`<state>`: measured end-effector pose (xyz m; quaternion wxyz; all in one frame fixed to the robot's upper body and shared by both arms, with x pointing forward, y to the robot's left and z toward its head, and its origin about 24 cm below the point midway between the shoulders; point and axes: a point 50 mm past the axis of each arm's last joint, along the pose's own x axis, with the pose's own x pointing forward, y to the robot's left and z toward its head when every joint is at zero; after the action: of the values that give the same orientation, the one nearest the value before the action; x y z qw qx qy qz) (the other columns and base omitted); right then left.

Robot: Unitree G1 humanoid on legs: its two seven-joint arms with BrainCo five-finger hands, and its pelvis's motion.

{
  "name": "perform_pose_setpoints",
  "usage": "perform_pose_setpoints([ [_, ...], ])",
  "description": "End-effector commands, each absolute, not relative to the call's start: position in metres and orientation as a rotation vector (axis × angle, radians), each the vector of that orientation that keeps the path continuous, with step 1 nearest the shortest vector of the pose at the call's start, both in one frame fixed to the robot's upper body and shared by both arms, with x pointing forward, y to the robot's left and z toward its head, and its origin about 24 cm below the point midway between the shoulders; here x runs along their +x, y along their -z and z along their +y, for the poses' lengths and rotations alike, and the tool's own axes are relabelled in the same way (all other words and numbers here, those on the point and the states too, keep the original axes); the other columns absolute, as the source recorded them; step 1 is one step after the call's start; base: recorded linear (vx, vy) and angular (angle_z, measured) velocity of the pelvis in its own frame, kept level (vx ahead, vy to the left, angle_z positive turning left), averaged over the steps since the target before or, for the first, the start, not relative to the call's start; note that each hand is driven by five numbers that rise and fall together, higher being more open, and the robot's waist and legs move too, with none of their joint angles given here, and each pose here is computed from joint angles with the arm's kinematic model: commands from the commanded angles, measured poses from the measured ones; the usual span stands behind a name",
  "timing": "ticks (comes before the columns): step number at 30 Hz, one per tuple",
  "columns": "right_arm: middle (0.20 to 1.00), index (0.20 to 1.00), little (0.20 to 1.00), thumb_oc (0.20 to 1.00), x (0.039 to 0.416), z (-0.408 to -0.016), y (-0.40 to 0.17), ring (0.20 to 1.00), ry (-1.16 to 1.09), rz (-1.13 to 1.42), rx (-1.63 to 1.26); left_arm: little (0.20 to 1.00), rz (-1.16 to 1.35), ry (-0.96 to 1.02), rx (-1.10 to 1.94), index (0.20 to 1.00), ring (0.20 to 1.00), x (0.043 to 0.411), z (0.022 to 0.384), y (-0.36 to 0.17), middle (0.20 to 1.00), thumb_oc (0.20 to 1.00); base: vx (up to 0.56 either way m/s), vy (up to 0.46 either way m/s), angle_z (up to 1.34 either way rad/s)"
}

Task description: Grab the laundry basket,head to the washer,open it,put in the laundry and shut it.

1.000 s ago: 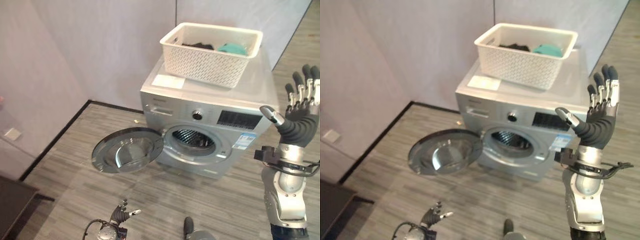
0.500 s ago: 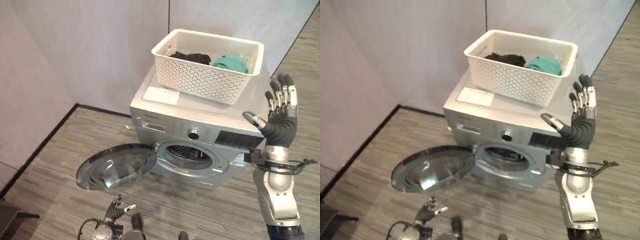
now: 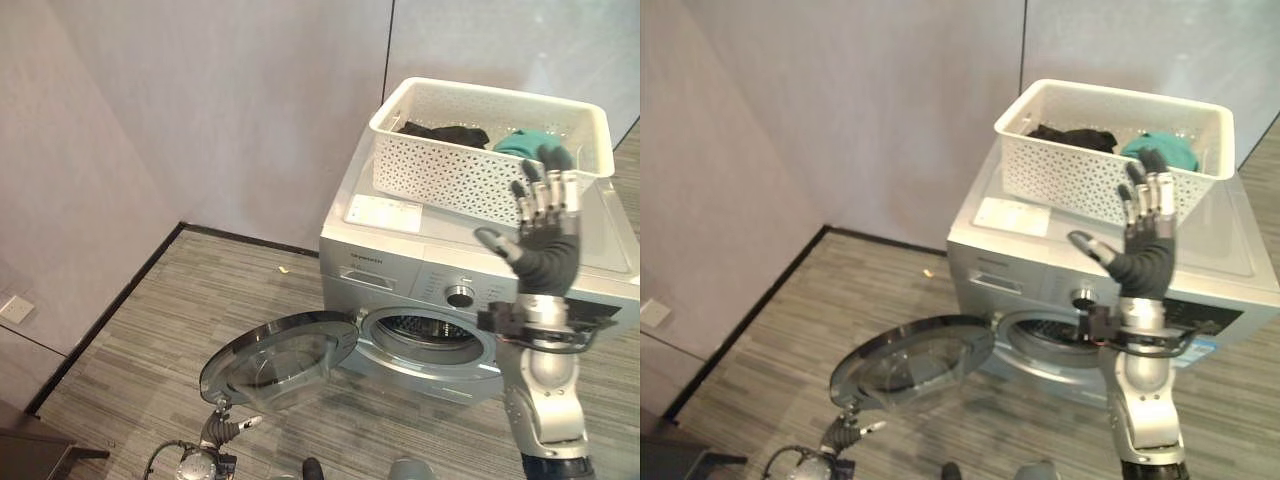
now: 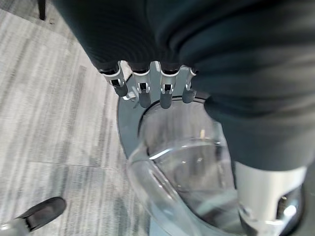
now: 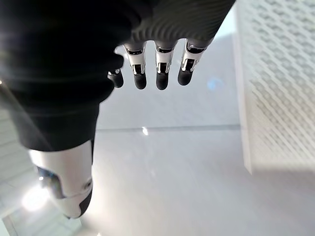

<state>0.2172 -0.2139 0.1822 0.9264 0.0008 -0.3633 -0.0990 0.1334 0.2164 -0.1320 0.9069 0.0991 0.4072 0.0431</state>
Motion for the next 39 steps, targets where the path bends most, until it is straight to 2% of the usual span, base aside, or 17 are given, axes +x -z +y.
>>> perform_pose_setpoints([
  [1, 1.000, 1.000, 1.000, 1.000, 0.198, -0.236, -0.214, 1.000, 0.350, -0.954, -0.050, 1.000, 0.700, -0.083, 0.232, 1.000, 1.000, 0.170, 0.213, 0.115, 1.000, 1.000, 0.06, -0.056, 0.01],
  [6, 1.000, 1.000, 1.000, 1.000, 0.190, -0.259, -0.223, 1.000, 0.459, -0.980, -0.111, 1.000, 0.675, -0.073, 0.225, 1.000, 1.000, 0.178, 0.209, 0.111, 1.000, 1.000, 0.09, -0.107, 0.30],
  [12, 1.000, 1.000, 1.000, 1.000, 0.189, -0.265, -0.252, 1.000, 0.373, -1.057, -0.220, 1.000, 0.712, -0.065, 0.212, 1.000, 1.000, 0.171, 0.209, 0.116, 1.000, 1.000, 0.07, -0.118, 0.19],
  [14, 1.000, 1.000, 1.000, 1.000, 0.196, -0.272, -0.278, 1.000, 0.350, -1.107, -0.315, 1.000, 0.727, -0.025, 0.219, 1.000, 1.000, 0.164, 0.210, 0.117, 1.000, 1.000, 0.09, -0.129, 0.24],
  [18, 1.000, 1.000, 1.000, 1.000, 0.227, -0.284, -0.293, 1.000, 0.278, -0.977, -0.441, 1.000, 0.743, 0.011, 0.213, 1.000, 1.000, 0.159, 0.209, 0.119, 1.000, 1.000, 0.04, -0.083, 0.23],
  [19, 1.000, 1.000, 1.000, 1.000, 0.247, -0.292, -0.300, 1.000, 0.245, -0.842, -0.612, 1.000, 0.746, 0.034, 0.206, 1.000, 1.000, 0.156, 0.209, 0.119, 1.000, 1.000, 0.01, -0.049, 0.03],
  [22, 1.000, 1.000, 1.000, 1.000, 0.273, -0.310, -0.295, 1.000, 0.223, -0.612, -0.813, 1.000, 0.754, 0.059, 0.191, 1.000, 1.000, 0.154, 0.208, 0.119, 1.000, 1.000, 0.00, -0.042, 0.06],
  [23, 1.000, 1.000, 1.000, 1.000, 0.276, -0.308, -0.296, 1.000, 0.218, -0.615, -0.815, 1.000, 0.754, 0.055, 0.186, 1.000, 1.000, 0.154, 0.207, 0.119, 1.000, 1.000, 0.00, -0.020, 0.11],
  [25, 1.000, 1.000, 1.000, 1.000, 0.293, -0.329, -0.294, 1.000, 0.227, -0.407, -0.984, 1.000, 0.779, 0.077, 0.172, 1.000, 1.000, 0.150, 0.206, 0.122, 1.000, 1.000, 0.00, -0.023, 0.07],
  [32, 1.000, 1.000, 1.000, 1.000, 0.317, -0.365, -0.285, 1.000, 0.292, -0.077, -1.213, 1.000, 0.806, 0.095, 0.172, 1.000, 1.000, 0.144, 0.210, 0.125, 1.000, 1.000, 0.01, -0.013, 0.01],
  [39, 1.000, 1.000, 1.000, 1.000, 0.327, -0.372, -0.286, 1.000, 0.315, 0.012, -1.280, 1.000, 0.819, 0.088, 0.162, 1.000, 1.000, 0.141, 0.212, 0.126, 1.000, 1.000, 0.04, -0.036, 0.05],
])
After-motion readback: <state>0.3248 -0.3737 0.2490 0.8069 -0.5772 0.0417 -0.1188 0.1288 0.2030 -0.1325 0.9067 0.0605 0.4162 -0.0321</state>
